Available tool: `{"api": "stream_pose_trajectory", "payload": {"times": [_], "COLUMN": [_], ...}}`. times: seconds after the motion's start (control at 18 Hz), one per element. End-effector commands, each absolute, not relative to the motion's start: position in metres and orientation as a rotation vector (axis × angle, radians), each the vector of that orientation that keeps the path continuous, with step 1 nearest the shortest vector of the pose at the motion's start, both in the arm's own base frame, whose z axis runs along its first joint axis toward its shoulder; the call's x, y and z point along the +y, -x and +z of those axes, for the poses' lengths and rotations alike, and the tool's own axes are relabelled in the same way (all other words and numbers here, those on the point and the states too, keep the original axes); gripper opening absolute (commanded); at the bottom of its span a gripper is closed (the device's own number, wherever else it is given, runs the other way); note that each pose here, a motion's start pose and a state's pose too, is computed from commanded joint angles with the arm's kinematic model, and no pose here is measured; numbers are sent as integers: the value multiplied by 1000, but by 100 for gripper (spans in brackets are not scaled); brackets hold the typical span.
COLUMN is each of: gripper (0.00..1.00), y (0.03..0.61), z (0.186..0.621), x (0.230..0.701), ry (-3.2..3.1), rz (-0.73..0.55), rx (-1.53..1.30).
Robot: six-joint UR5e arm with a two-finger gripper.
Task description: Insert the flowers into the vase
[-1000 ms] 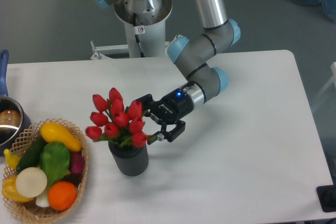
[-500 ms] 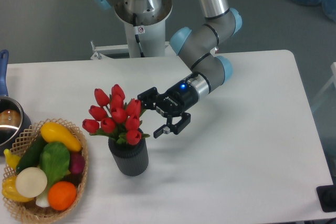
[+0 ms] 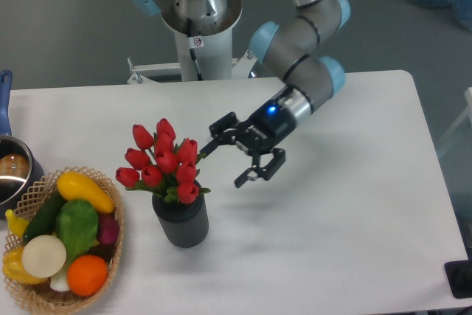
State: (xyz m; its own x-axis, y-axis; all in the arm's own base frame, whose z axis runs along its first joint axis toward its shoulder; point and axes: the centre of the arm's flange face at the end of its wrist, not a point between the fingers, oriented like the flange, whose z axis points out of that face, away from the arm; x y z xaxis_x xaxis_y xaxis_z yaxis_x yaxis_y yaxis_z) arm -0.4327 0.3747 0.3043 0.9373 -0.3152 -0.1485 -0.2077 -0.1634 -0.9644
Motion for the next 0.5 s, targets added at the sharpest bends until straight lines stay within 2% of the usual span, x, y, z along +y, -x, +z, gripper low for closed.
{"api": "stream_pose_trajectory", "payload": {"times": [0.5], "gripper": [100], "y": [485], "z": [391], "x": [312], "ry": [2184], "rz": [221], "rx": [380]}}
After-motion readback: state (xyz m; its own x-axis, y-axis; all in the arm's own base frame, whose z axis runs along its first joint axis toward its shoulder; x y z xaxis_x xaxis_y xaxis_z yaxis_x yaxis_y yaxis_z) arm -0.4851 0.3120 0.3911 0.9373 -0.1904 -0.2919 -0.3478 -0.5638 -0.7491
